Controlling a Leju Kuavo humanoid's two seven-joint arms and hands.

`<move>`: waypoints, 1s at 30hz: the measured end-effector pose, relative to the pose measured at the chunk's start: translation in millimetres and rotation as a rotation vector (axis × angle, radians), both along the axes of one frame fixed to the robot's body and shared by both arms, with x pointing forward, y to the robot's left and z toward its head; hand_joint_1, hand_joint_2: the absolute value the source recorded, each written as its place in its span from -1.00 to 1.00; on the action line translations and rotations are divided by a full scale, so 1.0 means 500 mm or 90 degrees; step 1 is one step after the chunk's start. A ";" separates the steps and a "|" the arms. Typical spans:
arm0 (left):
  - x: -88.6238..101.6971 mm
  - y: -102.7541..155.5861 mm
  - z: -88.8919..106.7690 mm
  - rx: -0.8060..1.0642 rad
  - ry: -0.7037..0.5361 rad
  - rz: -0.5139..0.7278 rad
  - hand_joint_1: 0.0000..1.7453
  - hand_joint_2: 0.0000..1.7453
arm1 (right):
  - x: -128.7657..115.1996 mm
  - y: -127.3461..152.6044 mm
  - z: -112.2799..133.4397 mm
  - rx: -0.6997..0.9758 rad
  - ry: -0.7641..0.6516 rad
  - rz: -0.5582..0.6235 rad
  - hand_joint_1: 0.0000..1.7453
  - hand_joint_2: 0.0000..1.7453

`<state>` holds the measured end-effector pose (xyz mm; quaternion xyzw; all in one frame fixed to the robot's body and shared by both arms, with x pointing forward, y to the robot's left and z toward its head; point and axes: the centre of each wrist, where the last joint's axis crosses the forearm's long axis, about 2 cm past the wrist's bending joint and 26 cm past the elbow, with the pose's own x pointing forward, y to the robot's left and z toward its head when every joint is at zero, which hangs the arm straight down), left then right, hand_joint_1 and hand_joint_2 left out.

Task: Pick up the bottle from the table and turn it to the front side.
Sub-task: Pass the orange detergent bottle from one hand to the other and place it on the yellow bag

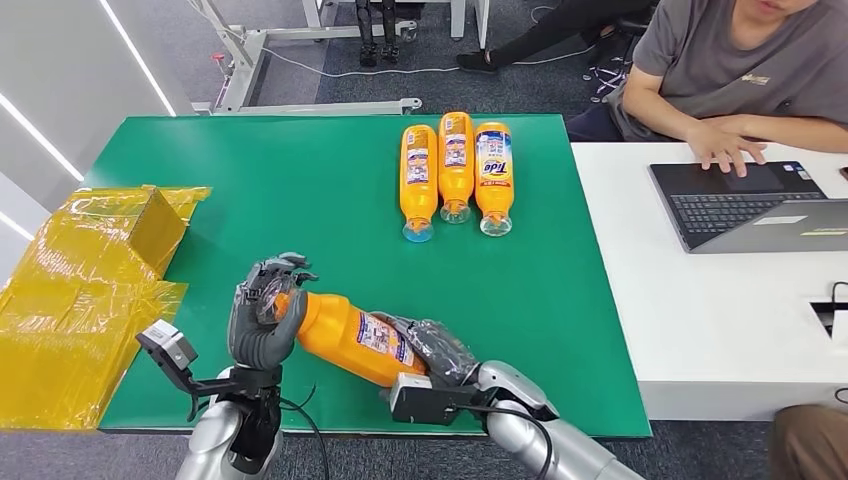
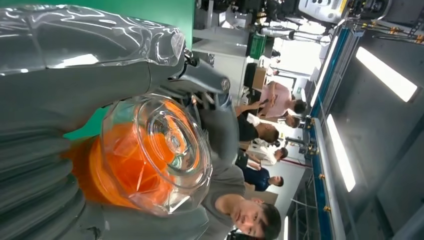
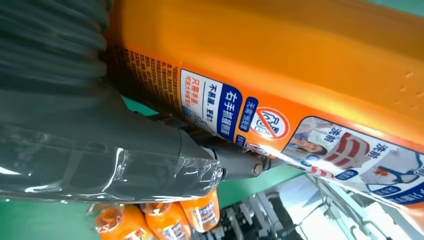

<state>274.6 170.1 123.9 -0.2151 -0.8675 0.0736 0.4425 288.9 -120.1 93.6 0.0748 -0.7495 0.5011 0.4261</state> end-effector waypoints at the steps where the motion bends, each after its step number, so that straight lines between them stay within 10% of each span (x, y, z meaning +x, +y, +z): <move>1: 0.000 0.000 0.000 0.000 0.002 -0.005 1.00 1.00 | -0.002 -0.001 0.000 0.002 -0.009 -0.007 1.00 1.00; 7: 0.002 -0.004 0.006 -0.002 0.002 -0.026 1.00 1.00 | -0.014 -0.005 -0.002 0.017 -0.071 -0.043 1.00 1.00; 11: 0.007 -0.007 0.013 0.000 -0.004 -0.038 -1.00 1.00 | -0.015 -0.009 -0.001 0.033 -0.104 -0.065 1.00 1.00; 12: 0.007 -0.008 0.014 0.001 -0.003 -0.042 -1.00 1.00 | -0.013 -0.010 0.001 0.037 -0.110 -0.070 1.00 1.00; 25: 0.003 -0.016 0.012 0.020 0.004 -0.065 -1.00 1.00 | 0.025 0.006 0.025 0.038 -0.122 -0.041 1.00 1.00; 29: 0.003 -0.013 0.010 0.023 0.006 -0.064 1.00 1.00 | 0.026 0.014 0.018 0.025 -0.108 -0.028 1.00 1.00; 30: 0.002 -0.012 0.009 0.024 0.007 -0.064 1.00 1.00 | 0.026 0.016 0.017 0.023 -0.104 -0.025 1.00 1.00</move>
